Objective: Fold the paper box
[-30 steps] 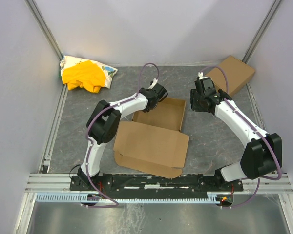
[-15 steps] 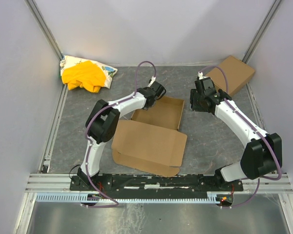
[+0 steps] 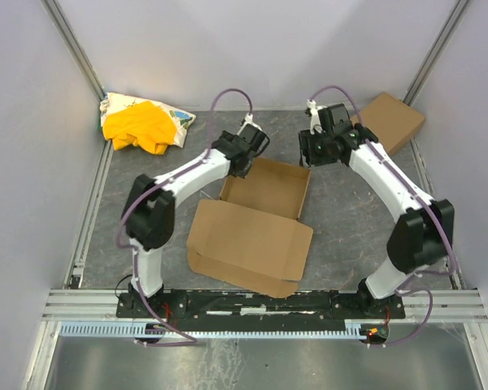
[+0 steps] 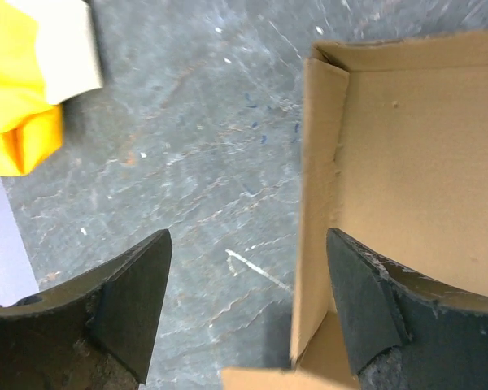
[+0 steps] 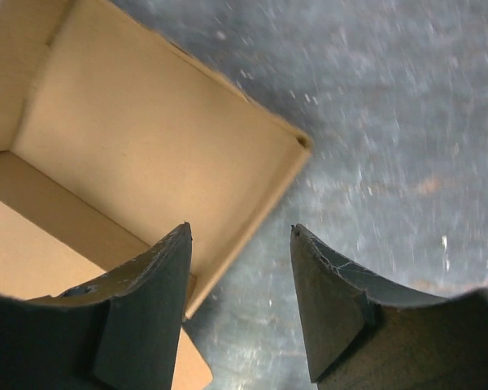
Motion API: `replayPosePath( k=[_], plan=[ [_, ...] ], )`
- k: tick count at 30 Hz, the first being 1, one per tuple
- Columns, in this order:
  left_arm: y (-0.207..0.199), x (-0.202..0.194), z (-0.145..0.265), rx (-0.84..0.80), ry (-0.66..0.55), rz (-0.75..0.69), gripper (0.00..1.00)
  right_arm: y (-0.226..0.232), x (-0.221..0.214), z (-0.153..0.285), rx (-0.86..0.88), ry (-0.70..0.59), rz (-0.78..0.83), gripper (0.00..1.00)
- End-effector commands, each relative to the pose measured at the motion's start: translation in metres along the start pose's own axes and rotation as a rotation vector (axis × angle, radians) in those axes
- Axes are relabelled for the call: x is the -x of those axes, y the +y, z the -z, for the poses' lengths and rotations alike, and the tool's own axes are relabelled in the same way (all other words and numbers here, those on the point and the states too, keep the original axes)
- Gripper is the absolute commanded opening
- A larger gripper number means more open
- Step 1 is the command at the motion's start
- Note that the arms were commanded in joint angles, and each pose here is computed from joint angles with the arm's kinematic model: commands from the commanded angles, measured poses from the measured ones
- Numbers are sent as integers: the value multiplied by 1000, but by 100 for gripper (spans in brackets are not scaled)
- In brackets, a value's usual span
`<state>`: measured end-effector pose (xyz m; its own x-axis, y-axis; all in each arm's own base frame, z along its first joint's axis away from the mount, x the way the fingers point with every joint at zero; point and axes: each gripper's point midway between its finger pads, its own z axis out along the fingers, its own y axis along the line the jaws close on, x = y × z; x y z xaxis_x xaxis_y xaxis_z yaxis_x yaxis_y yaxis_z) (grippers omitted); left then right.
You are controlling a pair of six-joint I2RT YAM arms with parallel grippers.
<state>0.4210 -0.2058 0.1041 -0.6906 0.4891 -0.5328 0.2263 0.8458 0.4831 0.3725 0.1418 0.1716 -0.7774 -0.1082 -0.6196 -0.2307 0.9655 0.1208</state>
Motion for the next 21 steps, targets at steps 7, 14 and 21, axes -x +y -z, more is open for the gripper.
replayPosePath(
  k=[7, 14, 21],
  plan=[
    [83, 7, 121, -103, -325, 222, 82, 39, 43, -86, 188, 49, 303, 57],
    [106, -44, 133, -58, -418, 278, 81, 61, 52, -112, 208, 34, 383, 57],
    [109, -64, 136, -57, -494, 332, 81, 62, 41, -138, 131, 115, 464, 57]
  ],
)
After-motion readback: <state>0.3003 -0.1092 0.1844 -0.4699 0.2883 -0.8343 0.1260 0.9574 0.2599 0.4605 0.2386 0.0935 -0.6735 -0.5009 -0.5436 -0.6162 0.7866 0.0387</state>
